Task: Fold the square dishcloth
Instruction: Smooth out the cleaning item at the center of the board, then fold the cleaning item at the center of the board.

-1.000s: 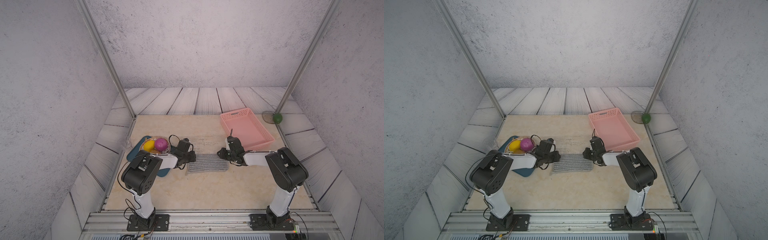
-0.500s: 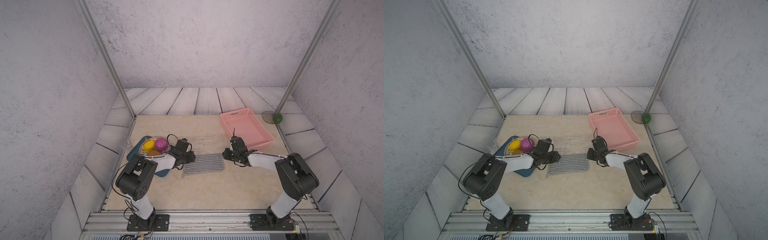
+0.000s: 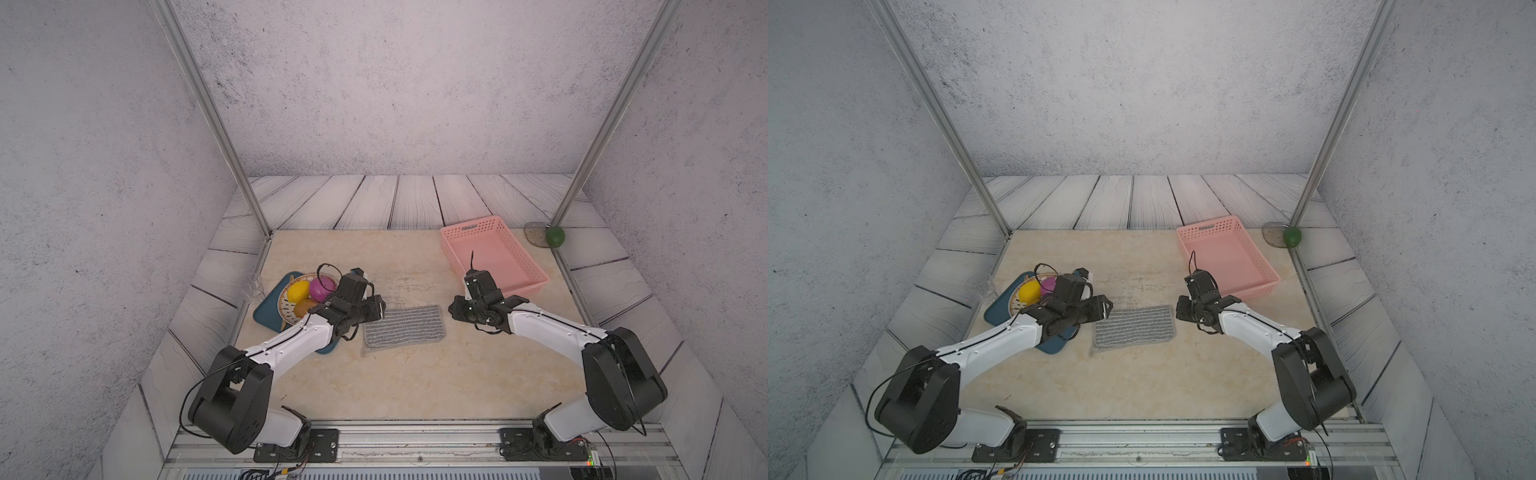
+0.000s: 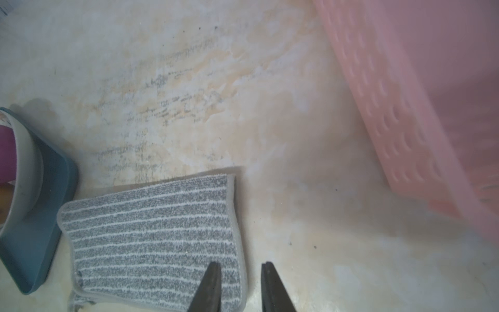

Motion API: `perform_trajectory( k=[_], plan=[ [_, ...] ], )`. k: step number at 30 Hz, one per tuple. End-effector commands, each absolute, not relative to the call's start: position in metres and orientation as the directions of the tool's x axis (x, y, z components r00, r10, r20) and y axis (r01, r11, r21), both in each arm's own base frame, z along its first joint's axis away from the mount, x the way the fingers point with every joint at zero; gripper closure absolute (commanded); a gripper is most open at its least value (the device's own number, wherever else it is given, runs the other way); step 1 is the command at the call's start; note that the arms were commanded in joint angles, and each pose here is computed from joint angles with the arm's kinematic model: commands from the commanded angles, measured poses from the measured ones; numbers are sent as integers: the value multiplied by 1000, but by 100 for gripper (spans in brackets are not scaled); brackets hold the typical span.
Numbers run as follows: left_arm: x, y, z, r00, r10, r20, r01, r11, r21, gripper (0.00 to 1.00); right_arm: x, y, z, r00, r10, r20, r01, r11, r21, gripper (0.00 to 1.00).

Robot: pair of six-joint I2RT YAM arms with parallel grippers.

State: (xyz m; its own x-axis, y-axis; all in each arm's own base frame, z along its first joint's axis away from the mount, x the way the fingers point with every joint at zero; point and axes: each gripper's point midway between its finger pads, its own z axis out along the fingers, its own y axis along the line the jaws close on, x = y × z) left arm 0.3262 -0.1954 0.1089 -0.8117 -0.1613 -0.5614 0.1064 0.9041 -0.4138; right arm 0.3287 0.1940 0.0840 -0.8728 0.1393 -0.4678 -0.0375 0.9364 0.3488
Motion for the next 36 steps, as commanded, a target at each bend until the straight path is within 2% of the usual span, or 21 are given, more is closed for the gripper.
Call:
perform_trajectory(
  k=[1,10,17,27,32,36],
  plan=[
    [305,-170,83,-853,-144,-502,34,943,-330,42,311,190,77,-900,117,-419,-16,953,301,74],
    [283,-154,40,-897,-125,-423,-13,966,-259,42,303,207,52,-927,65,-368,-40,962,271,69],
    [279,-157,21,-918,-108,-383,-7,967,-256,50,305,209,32,-941,60,-333,-25,969,245,67],
    [274,-157,3,-931,-105,-350,-18,970,-244,63,296,223,13,-956,48,-289,-37,958,284,67],
    [272,-156,-2,-934,-105,-343,-23,972,-234,68,295,225,5,-960,53,-273,-28,958,285,69],
    [272,-156,-2,-934,-105,-341,-23,971,-237,70,294,223,4,-959,57,-277,-25,958,284,77]
  ],
)
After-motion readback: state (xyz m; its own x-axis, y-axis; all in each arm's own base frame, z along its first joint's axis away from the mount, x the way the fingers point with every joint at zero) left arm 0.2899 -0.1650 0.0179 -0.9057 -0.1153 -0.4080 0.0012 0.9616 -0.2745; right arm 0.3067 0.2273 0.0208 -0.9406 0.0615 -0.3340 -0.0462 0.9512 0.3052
